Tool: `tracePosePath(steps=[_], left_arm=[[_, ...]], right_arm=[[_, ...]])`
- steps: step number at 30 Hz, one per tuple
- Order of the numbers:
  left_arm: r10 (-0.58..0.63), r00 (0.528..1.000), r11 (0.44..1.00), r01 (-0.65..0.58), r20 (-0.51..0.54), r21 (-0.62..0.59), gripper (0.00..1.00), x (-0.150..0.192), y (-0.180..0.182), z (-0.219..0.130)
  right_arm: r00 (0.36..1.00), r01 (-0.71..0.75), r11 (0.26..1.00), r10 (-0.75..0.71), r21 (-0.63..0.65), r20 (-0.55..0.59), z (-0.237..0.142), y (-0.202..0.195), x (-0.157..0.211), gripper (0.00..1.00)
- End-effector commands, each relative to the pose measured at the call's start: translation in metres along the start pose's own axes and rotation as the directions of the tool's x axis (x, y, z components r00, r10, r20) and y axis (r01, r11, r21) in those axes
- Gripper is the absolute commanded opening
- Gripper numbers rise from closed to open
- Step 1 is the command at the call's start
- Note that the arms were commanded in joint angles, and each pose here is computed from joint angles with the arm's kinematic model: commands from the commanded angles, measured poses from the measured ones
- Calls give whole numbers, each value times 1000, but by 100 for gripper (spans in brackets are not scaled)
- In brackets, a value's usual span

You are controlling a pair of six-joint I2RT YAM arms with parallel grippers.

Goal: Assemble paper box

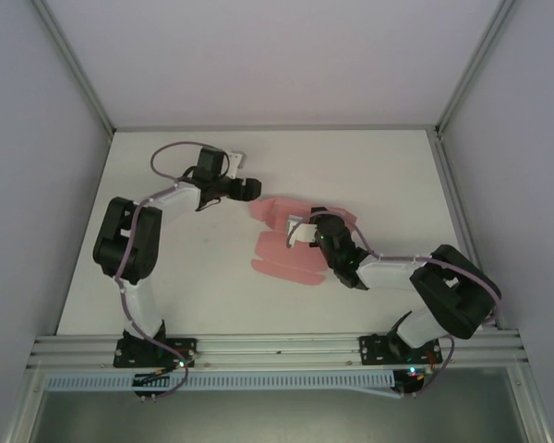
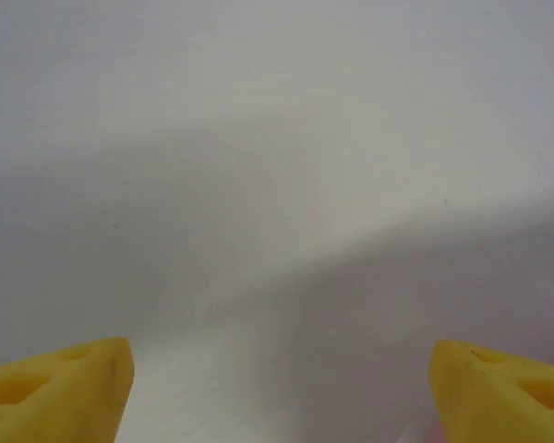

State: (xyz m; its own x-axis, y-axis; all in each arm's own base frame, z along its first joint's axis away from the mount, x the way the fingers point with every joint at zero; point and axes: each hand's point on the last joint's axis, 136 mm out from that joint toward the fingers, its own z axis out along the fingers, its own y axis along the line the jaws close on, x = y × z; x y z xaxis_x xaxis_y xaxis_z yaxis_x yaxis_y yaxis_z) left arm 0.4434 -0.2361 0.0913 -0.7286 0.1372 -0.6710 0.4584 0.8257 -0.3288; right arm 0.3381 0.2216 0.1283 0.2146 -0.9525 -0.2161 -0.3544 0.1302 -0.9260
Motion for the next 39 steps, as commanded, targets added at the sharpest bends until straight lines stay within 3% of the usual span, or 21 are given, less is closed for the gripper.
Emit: tracePosePath(steps=[1,7,17,27,33,39], left_arm=[[62,998,996,-62,-7,68,74,9,-16,-18],[125,992,977,-119,-21,179,58,31,-49,-29],[222,975,941,-214,-3,263,52,50,-85,-39],[289,957,915,-275,-2,295,50,76,-96,-42],[358,933,884,-344,13,315,47,92,-104,-43],[383,921,867,-384,69,317,47,90,-106,-46]], right_arm=[[998,-58,998,57,27,19,0,-16,-9,0],[998,-63,998,63,22,3,0,-16,-7,0],[998,-62,998,62,5,-9,-2,-13,-4,0],[1000,-23,999,22,-44,-17,-11,6,-3,0],[994,66,996,-70,-54,-81,-14,24,6,0],[992,79,995,-84,-63,-89,-23,36,4,0]])
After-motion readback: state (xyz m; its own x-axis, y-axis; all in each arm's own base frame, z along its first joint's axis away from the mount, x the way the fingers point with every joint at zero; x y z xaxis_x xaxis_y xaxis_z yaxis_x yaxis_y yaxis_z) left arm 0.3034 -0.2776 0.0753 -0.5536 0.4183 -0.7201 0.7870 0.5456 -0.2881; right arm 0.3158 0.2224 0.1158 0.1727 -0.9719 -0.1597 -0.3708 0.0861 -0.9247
